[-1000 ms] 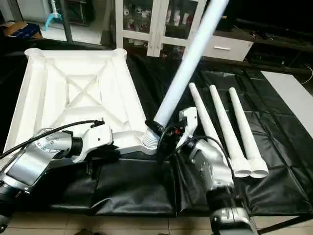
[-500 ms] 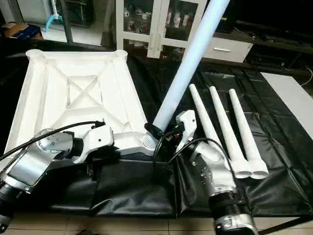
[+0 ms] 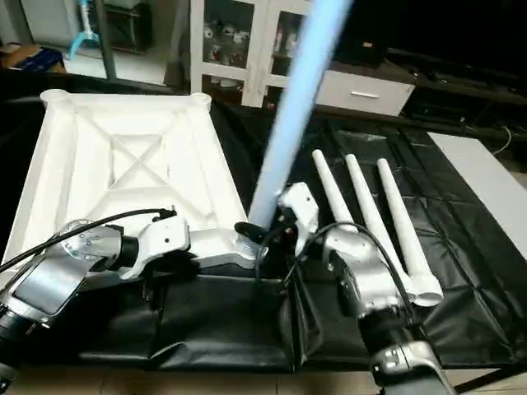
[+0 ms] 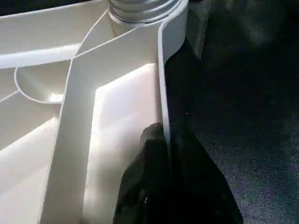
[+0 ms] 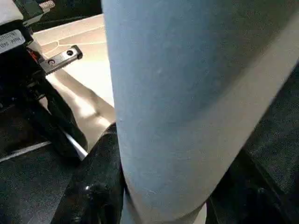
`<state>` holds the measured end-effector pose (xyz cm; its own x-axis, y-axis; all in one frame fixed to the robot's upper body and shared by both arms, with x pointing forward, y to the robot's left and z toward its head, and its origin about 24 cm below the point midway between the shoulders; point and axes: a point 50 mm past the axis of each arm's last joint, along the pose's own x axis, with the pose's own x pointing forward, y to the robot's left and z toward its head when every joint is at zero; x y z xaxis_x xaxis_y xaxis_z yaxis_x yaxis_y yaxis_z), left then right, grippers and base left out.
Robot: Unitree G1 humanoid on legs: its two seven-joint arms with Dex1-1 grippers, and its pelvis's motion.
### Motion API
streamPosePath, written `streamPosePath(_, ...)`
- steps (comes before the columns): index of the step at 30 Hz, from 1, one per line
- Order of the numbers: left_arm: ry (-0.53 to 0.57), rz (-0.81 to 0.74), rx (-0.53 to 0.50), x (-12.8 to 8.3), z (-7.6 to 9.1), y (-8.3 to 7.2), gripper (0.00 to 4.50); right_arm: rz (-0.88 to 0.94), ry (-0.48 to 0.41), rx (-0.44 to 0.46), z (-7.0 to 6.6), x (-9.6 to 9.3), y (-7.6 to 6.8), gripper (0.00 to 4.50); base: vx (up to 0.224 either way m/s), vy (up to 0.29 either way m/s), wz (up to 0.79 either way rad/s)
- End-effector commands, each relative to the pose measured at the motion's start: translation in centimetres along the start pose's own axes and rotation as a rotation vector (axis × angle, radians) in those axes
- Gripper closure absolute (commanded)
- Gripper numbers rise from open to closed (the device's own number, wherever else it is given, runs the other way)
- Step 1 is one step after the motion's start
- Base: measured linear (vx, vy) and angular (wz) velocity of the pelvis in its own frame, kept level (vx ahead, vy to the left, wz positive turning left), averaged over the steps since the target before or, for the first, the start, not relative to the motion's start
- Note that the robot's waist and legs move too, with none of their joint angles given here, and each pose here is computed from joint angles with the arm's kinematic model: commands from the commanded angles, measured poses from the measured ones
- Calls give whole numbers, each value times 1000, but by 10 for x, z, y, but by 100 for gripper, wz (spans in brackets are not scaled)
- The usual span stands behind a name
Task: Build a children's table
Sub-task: Insert table leg to table base
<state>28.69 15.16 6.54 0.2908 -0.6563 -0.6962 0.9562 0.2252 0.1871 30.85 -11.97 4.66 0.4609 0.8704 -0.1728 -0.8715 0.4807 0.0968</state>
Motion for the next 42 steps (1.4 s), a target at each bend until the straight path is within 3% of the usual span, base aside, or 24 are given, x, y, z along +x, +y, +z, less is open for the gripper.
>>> streamPosePath(1,-13,-21,10,3,2,-3,450,-17,278,233,-68,-13,11,263,0,0,0)
streamPosePath(4,-9,-24,9,3,1,-3,450,-120,251,331,-72,-17,2,263,0,0,0)
streamPosePath(10,-10,-22,10,3,2,-4,450,-213,200,383,-73,-24,-6,264,0,0,0)
streamPosePath(14,-13,-20,12,3,2,-4,450,-193,198,364,-74,-26,-2,264,0,0,0)
streamPosePath(19,-11,-30,18,3,2,-4,450,-114,276,294,-81,-26,9,264,0,0,0)
streamPosePath(23,-10,-35,23,4,2,-4,450,-118,278,284,-79,-24,7,264,0,0,0)
streamPosePath(27,-9,-42,28,4,3,-5,450,-104,255,255,-65,-20,-3,264,0,0,0)
streamPosePath(32,-11,-67,28,3,2,-7,450,-47,211,285,-44,-18,-11,264,0,0,0)
streamPosePath(37,-9,-82,29,2,1,-9,450,46,301,241,-39,-27,-15,264,0,0,0)
streamPosePath(42,-6,-78,30,2,0,-8,450,60,286,209,-28,-28,-21,264,0,0,0)
